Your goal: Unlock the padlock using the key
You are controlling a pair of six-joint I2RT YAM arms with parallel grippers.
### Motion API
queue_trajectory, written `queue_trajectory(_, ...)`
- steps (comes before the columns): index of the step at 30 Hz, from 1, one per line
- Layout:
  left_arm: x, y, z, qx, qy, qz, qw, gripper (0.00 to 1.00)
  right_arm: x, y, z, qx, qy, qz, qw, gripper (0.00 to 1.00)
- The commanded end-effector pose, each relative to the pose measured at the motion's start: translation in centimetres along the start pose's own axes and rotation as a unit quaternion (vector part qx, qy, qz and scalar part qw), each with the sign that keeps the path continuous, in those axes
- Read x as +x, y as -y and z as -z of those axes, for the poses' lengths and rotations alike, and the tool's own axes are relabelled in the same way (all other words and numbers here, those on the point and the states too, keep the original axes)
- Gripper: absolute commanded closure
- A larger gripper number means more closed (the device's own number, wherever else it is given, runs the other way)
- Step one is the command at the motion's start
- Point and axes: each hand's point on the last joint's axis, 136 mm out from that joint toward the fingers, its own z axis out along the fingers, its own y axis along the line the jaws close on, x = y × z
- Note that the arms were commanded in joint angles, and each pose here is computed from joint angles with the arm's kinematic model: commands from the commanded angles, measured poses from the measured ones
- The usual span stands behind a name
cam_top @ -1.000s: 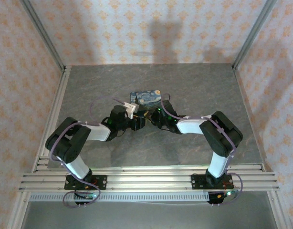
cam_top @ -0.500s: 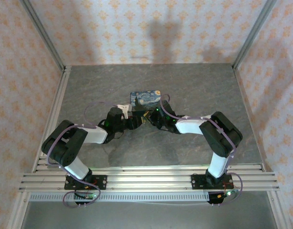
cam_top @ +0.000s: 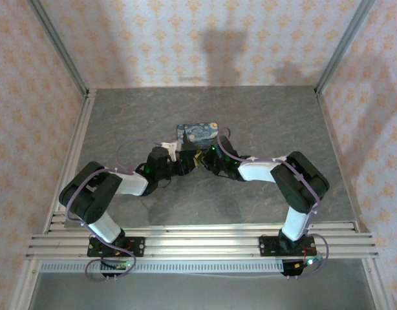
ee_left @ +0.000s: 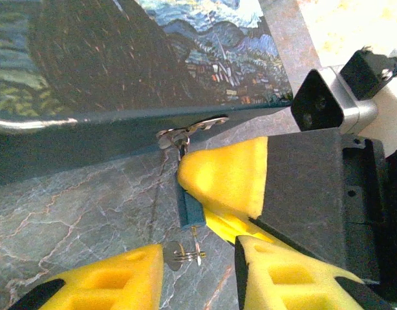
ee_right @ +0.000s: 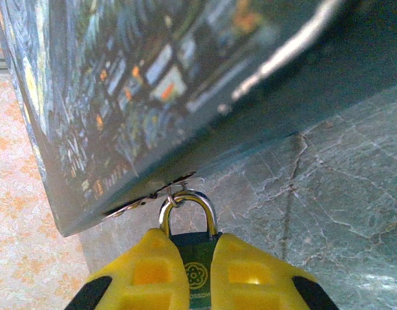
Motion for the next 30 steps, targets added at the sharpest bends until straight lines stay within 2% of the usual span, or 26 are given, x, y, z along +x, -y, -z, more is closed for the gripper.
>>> queue_trajectory(1,-0.1,0.3,-0.2,0.003,0.013,0.005,1.000,0.67,-0.5,-2.6,0.8,-0.025,0.015,0.001,1.000,1.00)
queue_trajectory(5,0.2,0.4,-0.4,0.004,0.011,0.006,1.000,0.69,-0.5,-2.8,0.9,-0.027,0.015,0.001,1.000,1.00)
queue_trajectory(13,0.8,0.1,-0.9,-0.001,0.005,0.013,1.000,0.80,-0.5,-2.7,1.0,-0.027,0.015,-0.001,1.000,1.00)
queue_trajectory(17,0.8,-0.4,-1.0,-0.010,0.007,0.012,1.000,0.88,-0.4,-2.8,1.0,-0.029,0.013,0.000,1.000,1.00)
queue_trajectory(21,0.5,-0.3,-1.1,-0.012,0.009,0.005,1.000,1.00,-0.3,-2.5,1.2,-0.026,0.013,-0.001,1.000,1.00)
queue_trajectory(30,-0.2,-0.1,-1.3,-0.017,0.017,-0.006,1.000,1.00,0.9,-2.2,0.8,-0.024,0.003,0.001,1.000,1.00)
